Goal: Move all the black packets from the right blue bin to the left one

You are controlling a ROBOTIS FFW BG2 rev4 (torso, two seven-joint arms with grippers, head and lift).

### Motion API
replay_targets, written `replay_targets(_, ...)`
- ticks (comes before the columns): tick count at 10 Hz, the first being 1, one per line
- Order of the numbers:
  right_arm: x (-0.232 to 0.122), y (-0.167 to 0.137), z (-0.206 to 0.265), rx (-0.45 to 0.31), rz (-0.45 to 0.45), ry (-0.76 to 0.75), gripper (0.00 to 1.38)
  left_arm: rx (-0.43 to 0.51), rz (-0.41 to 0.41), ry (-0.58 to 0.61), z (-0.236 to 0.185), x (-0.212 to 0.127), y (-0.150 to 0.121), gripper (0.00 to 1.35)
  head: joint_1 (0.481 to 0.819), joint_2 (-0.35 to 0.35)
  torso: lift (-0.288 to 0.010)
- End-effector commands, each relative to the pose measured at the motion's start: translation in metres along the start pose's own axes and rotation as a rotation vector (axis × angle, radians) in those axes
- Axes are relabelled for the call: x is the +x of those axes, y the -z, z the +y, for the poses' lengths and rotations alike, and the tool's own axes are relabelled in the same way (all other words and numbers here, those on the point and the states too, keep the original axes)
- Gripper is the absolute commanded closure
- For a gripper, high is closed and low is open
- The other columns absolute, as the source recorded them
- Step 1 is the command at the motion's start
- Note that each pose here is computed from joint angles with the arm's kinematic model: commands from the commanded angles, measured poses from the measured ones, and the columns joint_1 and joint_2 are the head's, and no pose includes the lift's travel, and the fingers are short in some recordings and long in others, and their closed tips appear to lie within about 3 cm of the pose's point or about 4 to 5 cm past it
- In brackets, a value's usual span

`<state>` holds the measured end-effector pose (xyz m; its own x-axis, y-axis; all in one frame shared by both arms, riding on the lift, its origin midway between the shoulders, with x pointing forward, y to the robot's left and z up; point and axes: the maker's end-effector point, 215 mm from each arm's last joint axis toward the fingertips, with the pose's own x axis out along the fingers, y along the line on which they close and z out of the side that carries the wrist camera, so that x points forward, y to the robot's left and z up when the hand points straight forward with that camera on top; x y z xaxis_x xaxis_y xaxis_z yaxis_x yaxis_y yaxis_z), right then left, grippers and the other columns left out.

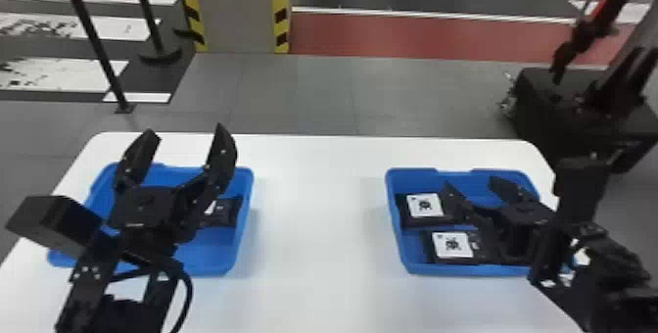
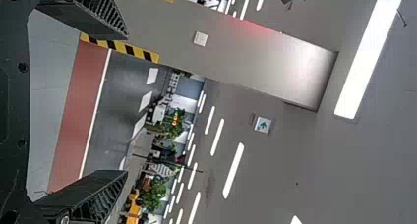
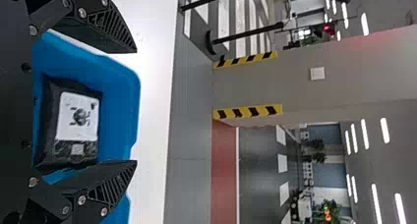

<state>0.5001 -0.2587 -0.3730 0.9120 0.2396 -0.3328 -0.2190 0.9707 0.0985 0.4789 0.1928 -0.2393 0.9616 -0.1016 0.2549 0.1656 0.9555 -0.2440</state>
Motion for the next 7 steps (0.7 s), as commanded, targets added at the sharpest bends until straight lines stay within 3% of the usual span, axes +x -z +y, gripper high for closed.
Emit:
replay_targets(1, 0.014, 0.032, -0.020, 0.022, 0.063, 0.041, 0.24, -0.002, 0.016, 0.006, -0.004, 0.000, 0.005, 0.04, 0.695, -0.068, -0.110)
replay_targets(4, 0.070, 0.071, -0.052, 0.068, 0.118, 0.051, 0.25, 0.006, 0.042, 0.024, -0.008, 0.002, 0.012, 0.04, 0.695, -0.107, -0.110)
replay_targets(7, 0.092, 0.108, -0.051, 0.107, 0.198, 0.035, 0.25, 0.012, 0.056, 0.024, -0.005, 0.001, 0.016, 0.04, 0.695, -0.116, -0.110)
